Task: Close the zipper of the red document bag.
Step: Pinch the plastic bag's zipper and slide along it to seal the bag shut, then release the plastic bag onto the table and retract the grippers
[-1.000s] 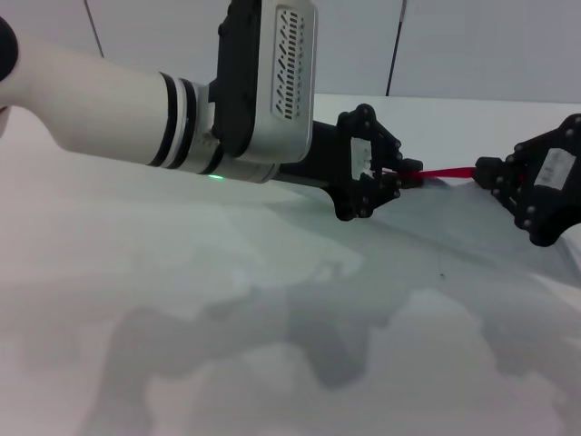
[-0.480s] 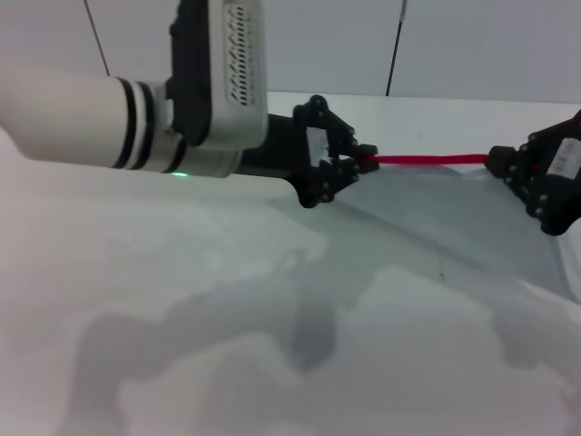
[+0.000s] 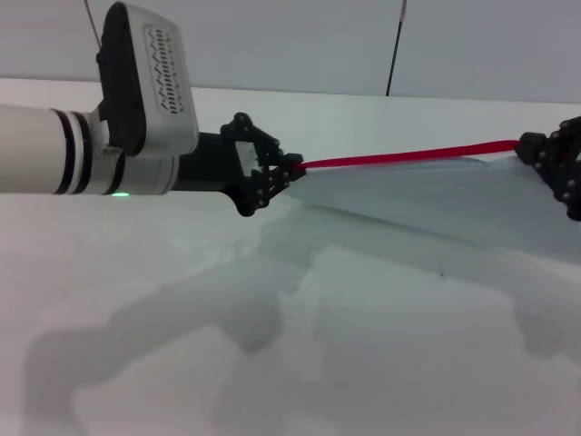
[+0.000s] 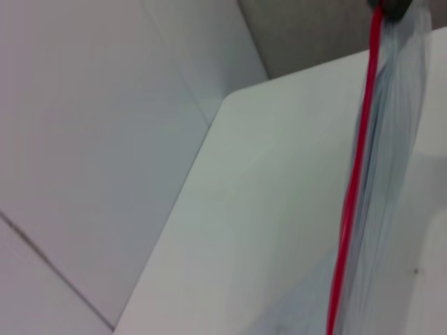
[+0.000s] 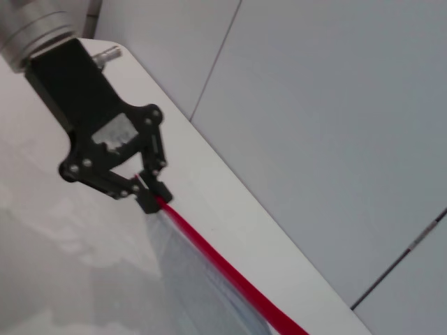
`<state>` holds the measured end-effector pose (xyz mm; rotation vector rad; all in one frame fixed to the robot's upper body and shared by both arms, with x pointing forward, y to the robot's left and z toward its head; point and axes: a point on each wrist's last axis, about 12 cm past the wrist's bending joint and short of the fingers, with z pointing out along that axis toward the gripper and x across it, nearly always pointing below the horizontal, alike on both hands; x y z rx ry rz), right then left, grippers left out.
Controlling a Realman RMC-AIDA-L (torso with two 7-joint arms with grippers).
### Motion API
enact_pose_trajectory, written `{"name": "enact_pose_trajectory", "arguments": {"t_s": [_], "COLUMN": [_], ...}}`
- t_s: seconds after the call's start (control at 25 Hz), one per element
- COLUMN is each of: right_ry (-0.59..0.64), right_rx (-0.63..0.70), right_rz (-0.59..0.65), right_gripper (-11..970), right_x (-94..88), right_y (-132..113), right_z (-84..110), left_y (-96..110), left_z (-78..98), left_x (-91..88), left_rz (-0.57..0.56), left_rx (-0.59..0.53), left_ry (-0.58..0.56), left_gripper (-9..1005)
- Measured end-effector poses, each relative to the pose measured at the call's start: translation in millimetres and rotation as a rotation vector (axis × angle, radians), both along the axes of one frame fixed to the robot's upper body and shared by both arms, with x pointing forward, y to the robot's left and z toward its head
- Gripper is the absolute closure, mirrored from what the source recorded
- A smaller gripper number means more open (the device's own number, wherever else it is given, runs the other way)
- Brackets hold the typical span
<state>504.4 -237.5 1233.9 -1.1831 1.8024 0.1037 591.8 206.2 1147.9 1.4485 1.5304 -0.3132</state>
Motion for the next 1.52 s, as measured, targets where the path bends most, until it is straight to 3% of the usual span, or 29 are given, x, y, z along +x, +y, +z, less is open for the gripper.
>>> {"name": "enact_pose_trajectory", "arguments": {"t_s": [0.44, 1.0, 1.24, 1.52], "right_ry": [-0.001, 0.002, 0.05, 0.042], "right_rx": [0.011, 0.011, -0.03, -0.007], "right_rz": [-0.053, -0.065, -0.092, -0.147], "right_gripper": [944, 933, 928, 778], "right_x": [4.6, 5.9, 14.7, 21.2], "right_y": [-12, -15, -21, -30], "right_z": [-2.2, -3.1, -10.7, -9.7], "left_y": [21, 26, 29, 44], "left_z": [-11.2, -9.8, -8.0, 1.6], "left_x": [-2.5, -2.1, 0.5, 4.2], "left_rz": [0.076, 0.1, 0.112, 0.185], "left_rx": [0.001, 0.002, 0.008, -0.08], "left_ry": [0.031, 0.019, -0.009, -0.016], "left_gripper": [912, 912, 875, 810]}}
